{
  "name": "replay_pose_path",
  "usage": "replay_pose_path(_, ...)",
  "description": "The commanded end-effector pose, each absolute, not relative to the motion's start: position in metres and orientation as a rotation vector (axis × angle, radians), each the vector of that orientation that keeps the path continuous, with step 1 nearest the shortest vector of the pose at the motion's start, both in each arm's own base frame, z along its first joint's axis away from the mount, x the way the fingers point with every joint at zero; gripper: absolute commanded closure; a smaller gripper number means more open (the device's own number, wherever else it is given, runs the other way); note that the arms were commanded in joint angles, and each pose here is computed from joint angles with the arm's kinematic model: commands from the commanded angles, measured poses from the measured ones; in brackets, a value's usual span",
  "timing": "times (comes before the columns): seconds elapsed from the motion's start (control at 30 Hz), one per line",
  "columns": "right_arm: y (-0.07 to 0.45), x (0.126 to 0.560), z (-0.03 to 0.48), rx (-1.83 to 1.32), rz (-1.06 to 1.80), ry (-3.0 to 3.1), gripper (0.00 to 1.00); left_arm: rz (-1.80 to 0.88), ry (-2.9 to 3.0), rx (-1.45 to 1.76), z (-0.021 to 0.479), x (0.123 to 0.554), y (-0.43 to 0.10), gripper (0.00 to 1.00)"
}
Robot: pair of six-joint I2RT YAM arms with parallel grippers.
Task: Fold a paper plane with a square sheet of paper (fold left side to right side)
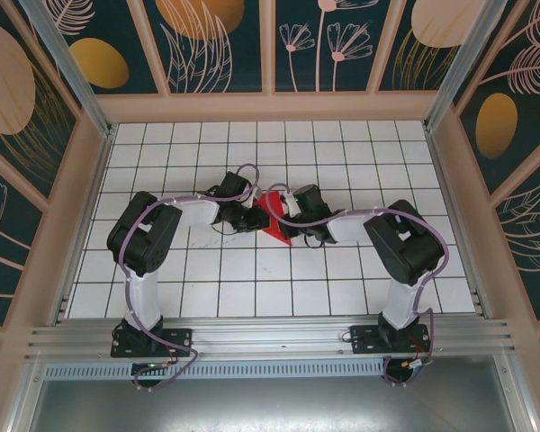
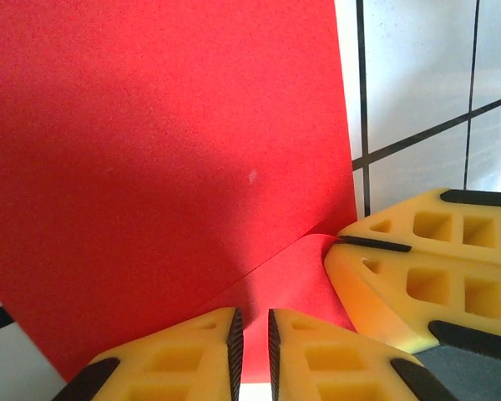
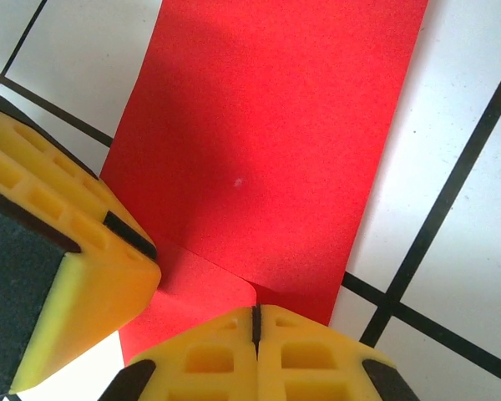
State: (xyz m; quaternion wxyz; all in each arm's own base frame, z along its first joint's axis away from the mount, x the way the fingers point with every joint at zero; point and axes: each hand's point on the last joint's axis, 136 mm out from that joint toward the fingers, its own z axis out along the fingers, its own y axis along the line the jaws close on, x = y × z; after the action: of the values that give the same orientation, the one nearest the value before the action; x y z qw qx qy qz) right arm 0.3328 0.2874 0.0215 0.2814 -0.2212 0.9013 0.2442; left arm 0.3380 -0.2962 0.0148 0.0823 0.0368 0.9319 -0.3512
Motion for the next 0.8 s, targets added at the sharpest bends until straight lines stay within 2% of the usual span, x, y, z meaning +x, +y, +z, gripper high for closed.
replay_pose_path(0.0,0.287,0.340,0.023,-0.568,0.638,2.435,0.87,-0.844,2.913,0.060,-0.029,0.322,-0.269,0.79)
replay_pose_path(0.27,0.272,0.350,0.059,-0.490,0.601,2.378,0.59,-0.811,2.947,0.046,-0.044,0.316,-0.263,0.79)
replay_pose_path(0.4,0.271,0.337,0.080,-0.503,0.663,2.382,0.54,-0.814,2.943,0.048,-0.043,0.317,-0.264,0.80)
replay_pose_path(0.43,0.274,0.329,0.083,-0.516,0.705,2.401,0.55,-0.816,2.942,0.050,-0.042,0.317,-0.264,0.80)
replay_pose_path(0.5,0.279,0.312,0.085,-0.539,0.798,2.462,0.65,-0.814,2.938,0.049,-0.041,0.318,-0.264,0.80)
replay_pose_path(0.67,0.278,0.275,0.065,-0.484,0.937,2.660,0.98,-0.818,2.930,0.050,-0.039,0.320,-0.265,0.80)
replay_pose_path(0.77,0.279,0.269,0.057,-0.425,0.979,2.705,1.00,-0.813,2.928,0.054,-0.037,0.320,-0.264,0.80)
